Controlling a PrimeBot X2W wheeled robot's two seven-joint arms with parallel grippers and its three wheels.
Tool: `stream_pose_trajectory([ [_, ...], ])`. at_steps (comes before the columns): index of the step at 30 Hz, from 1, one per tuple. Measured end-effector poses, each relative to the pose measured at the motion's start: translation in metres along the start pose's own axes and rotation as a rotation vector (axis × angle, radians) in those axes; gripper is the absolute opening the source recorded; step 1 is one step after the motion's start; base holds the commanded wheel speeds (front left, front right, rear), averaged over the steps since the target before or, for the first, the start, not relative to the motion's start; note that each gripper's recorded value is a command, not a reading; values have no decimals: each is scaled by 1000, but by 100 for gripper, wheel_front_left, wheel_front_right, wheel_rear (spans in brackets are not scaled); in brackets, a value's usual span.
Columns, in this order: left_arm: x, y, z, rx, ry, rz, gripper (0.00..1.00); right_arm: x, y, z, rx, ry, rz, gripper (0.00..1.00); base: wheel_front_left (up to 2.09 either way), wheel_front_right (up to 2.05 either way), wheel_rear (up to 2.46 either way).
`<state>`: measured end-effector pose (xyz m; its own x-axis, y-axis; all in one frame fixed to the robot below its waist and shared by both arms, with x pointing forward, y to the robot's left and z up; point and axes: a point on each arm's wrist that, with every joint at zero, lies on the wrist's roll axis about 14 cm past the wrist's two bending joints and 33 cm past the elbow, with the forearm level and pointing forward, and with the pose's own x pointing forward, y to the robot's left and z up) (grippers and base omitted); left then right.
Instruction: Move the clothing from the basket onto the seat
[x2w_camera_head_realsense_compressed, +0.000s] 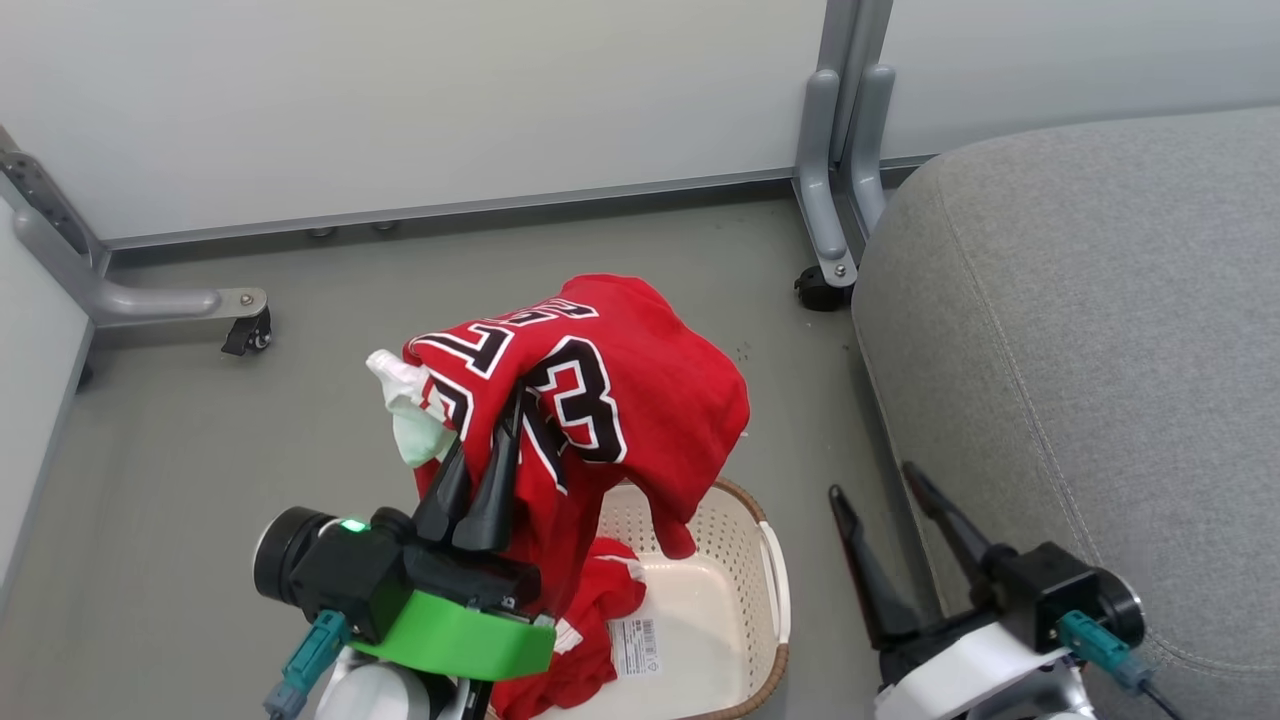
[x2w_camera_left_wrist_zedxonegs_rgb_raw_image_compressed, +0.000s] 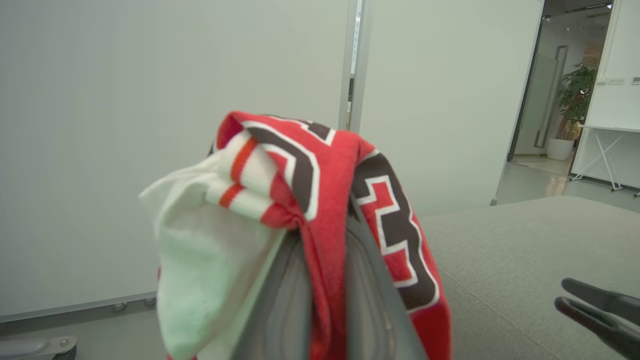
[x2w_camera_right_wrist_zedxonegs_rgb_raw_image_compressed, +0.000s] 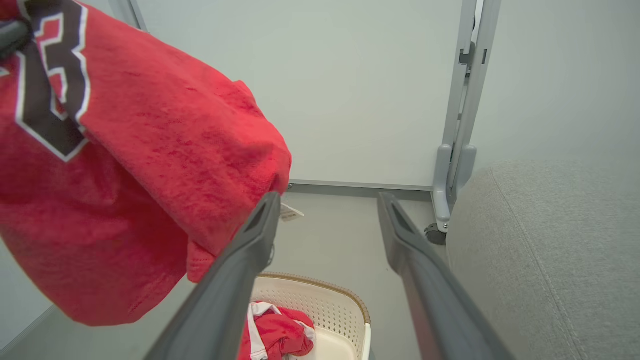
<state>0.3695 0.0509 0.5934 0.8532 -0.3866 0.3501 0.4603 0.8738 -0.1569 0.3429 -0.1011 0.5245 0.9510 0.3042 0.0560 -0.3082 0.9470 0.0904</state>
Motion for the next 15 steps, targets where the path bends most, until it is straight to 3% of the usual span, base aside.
stream_pose_trajectory([
  [15,8,11,-3,12,-2,16,0,31,126,6,117,-1,452,100,0,0,0],
])
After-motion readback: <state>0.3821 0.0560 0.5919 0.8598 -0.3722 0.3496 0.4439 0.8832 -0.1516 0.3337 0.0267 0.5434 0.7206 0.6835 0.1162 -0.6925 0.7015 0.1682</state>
